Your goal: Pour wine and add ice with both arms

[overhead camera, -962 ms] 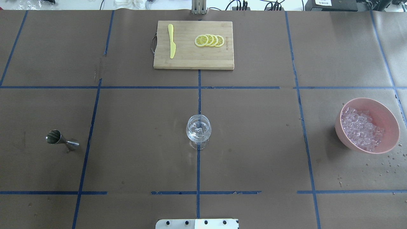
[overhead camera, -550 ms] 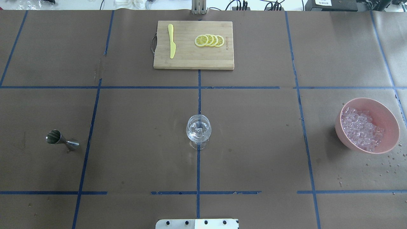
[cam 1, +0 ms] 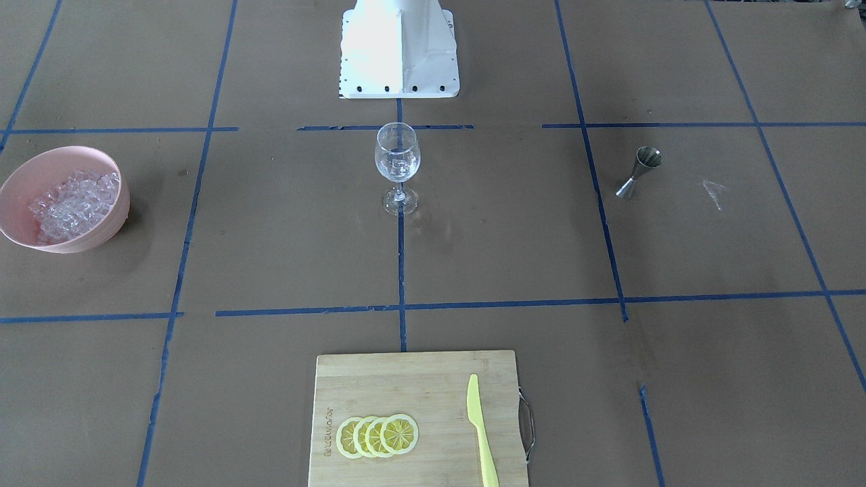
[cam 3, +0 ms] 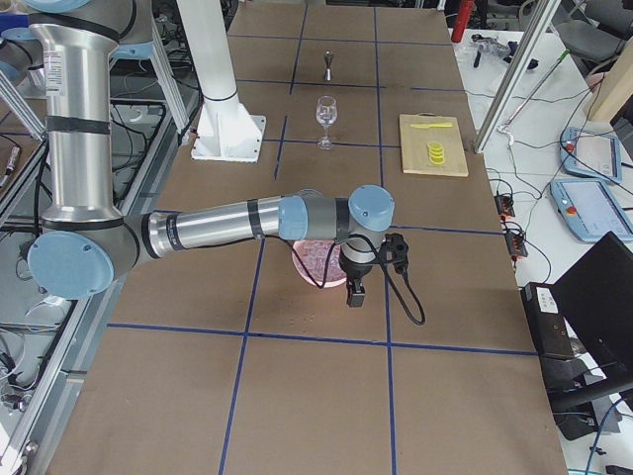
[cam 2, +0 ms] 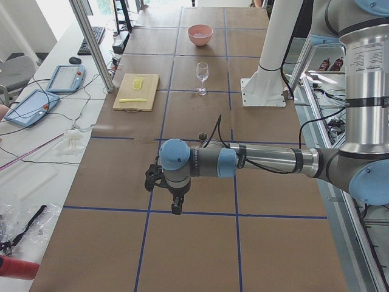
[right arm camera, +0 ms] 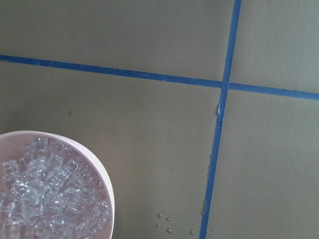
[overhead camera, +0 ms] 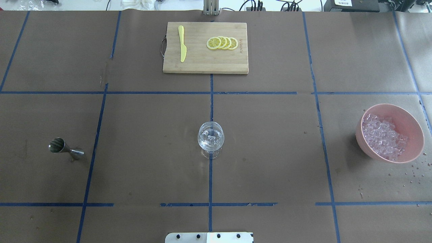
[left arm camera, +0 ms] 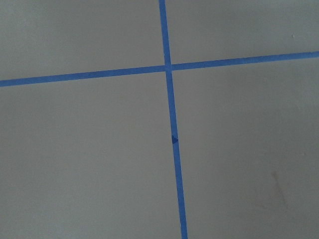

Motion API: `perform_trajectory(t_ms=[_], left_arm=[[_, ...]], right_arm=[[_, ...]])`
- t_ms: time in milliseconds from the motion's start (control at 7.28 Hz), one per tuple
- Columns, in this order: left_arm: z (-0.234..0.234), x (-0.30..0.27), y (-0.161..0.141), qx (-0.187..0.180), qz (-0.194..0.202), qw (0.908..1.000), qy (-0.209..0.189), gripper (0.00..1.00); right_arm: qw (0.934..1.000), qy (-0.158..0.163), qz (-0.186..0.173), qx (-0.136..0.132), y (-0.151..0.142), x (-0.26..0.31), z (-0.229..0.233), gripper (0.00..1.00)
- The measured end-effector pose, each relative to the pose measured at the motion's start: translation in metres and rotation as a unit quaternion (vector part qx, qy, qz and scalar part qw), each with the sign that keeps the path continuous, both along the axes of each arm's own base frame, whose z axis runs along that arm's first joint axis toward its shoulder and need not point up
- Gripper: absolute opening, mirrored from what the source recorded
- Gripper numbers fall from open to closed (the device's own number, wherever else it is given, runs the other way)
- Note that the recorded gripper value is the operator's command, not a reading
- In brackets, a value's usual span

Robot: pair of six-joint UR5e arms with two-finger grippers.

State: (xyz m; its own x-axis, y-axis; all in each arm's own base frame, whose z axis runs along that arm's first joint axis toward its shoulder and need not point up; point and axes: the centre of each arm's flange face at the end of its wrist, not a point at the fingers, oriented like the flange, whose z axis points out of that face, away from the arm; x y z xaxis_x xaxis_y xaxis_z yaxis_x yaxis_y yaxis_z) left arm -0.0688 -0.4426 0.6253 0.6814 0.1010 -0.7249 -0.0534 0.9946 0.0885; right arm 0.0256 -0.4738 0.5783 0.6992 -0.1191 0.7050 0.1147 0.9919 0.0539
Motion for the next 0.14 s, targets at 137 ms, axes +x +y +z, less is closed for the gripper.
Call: perform_trajectory(t_ms=[137], left_arm=[[0.0002,0.0003,-0.0002,0.000,0.000,1.0000,0.000,1.00]], right_arm=[[1.0000,0.000,-0.002,0.001,0.0034,0.0032,0.0040,1.00]])
